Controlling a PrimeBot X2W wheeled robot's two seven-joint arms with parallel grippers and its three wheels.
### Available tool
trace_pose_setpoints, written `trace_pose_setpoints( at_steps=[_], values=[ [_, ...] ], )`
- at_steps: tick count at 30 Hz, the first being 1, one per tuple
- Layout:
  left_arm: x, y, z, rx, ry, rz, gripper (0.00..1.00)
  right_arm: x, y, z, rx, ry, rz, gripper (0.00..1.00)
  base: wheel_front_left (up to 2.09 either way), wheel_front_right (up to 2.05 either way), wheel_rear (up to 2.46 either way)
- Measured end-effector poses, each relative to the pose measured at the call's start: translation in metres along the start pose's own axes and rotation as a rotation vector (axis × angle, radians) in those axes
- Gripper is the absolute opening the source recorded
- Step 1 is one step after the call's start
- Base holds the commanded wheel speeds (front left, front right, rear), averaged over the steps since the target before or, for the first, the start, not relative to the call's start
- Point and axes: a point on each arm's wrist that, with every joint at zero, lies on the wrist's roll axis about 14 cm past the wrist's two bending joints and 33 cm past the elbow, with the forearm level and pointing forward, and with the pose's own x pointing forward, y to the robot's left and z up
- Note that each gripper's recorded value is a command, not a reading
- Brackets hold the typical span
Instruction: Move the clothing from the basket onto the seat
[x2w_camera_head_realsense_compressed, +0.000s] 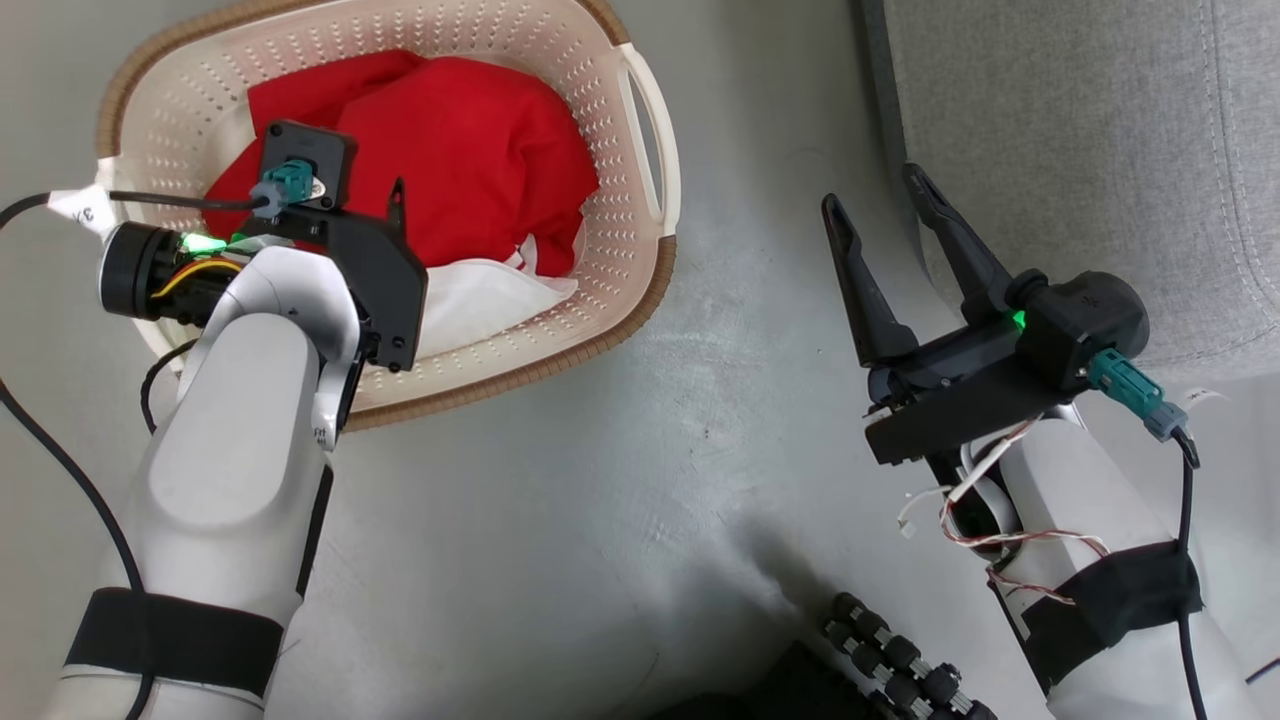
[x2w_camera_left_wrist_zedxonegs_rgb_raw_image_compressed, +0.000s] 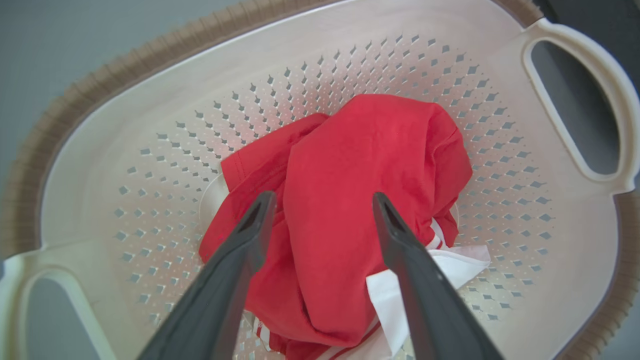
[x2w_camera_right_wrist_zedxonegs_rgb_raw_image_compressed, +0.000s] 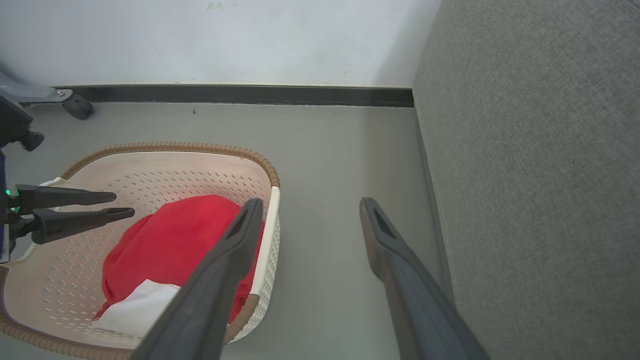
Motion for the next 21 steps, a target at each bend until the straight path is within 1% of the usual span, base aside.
trace_pose_setpoints(
  at_steps=[9, 16, 21],
  values=[
    [0.017, 0.007, -0.030, -0.018, 0.112, 0.004, 1.00, 0.009, 0.009, -0.010, 0.031, 0.013, 0.029, 1.00, 0.00, 0.00, 0.00],
    [0.030, 0.014, -0.036, -0.030, 0.140, 0.014, 1.00, 0.017, 0.025, -0.018, 0.061, 0.026, 0.079, 1.00, 0.00, 0.00, 0.00],
    [0.039, 0.016, -0.044, -0.039, 0.167, 0.009, 1.00, 0.020, 0.028, -0.025, 0.083, 0.041, 0.081, 1.00, 0.00, 0.00, 0.00]
  ],
)
